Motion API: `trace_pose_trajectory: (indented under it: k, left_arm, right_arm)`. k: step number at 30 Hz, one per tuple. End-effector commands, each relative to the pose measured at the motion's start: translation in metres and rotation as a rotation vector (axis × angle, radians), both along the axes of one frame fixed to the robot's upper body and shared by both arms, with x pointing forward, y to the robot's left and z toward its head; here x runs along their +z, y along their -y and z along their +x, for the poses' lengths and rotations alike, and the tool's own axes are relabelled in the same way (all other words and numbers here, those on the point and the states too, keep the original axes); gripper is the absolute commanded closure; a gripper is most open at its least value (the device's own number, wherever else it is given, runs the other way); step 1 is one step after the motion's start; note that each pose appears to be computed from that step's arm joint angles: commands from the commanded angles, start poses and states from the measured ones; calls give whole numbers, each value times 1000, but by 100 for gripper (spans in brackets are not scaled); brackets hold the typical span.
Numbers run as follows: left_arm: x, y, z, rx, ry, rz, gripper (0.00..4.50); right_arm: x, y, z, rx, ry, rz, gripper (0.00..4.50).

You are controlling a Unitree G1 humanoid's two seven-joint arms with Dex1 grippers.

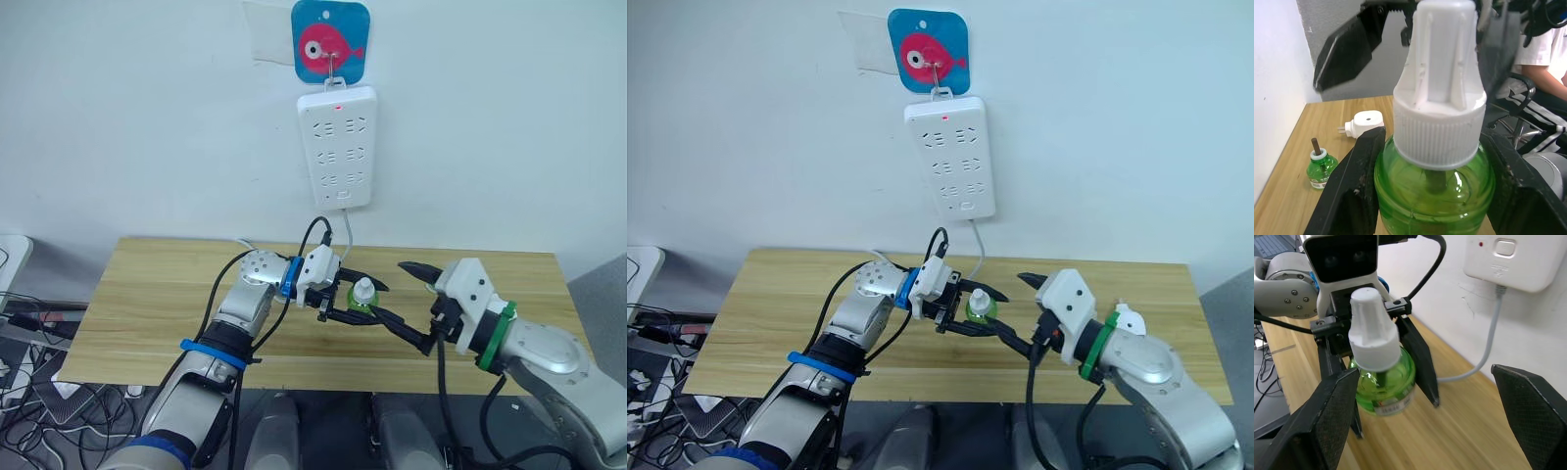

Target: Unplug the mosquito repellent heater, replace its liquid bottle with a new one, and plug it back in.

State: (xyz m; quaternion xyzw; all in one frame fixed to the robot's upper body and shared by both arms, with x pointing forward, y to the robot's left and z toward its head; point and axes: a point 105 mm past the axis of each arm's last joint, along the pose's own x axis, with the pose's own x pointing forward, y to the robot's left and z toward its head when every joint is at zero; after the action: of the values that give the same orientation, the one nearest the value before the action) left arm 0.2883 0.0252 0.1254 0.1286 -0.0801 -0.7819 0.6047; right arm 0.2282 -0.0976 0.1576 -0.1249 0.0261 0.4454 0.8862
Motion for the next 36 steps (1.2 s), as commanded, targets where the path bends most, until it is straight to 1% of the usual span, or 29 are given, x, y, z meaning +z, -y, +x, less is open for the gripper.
trace_pose_trajectory:
  k: [1,4,9,12,16,23,27,30,36]
  left_arm:
    - [7,3,-2,-19,24,-24,221]
    - [7,4,-1,-19,25,-25,221]
    - [8,6,-1,-18,28,-27,221]
    - [8,6,-1,-17,28,-26,221]
    - [9,6,0,-15,29,-27,221]
    - [9,6,1,-10,28,-27,221]
    - [8,5,2,-5,31,-26,221]
    - [8,6,2,-10,31,-27,221]
    - [9,7,2,-13,35,-29,221]
  right_arm:
    - [12,-8,-14,84,18,23,1]
    - [13,-15,-12,99,18,47,1]
    - [17,-32,12,41,76,81,1]
    - [17,-34,24,-5,107,73,1]
    - [17,-30,29,-26,120,63,1]
    - [18,-6,22,-58,104,36,1]
    - [17,8,5,-35,71,2,1]
    - [15,6,-6,23,27,-5,1]
    - [18,-5,-13,102,-5,34,1]
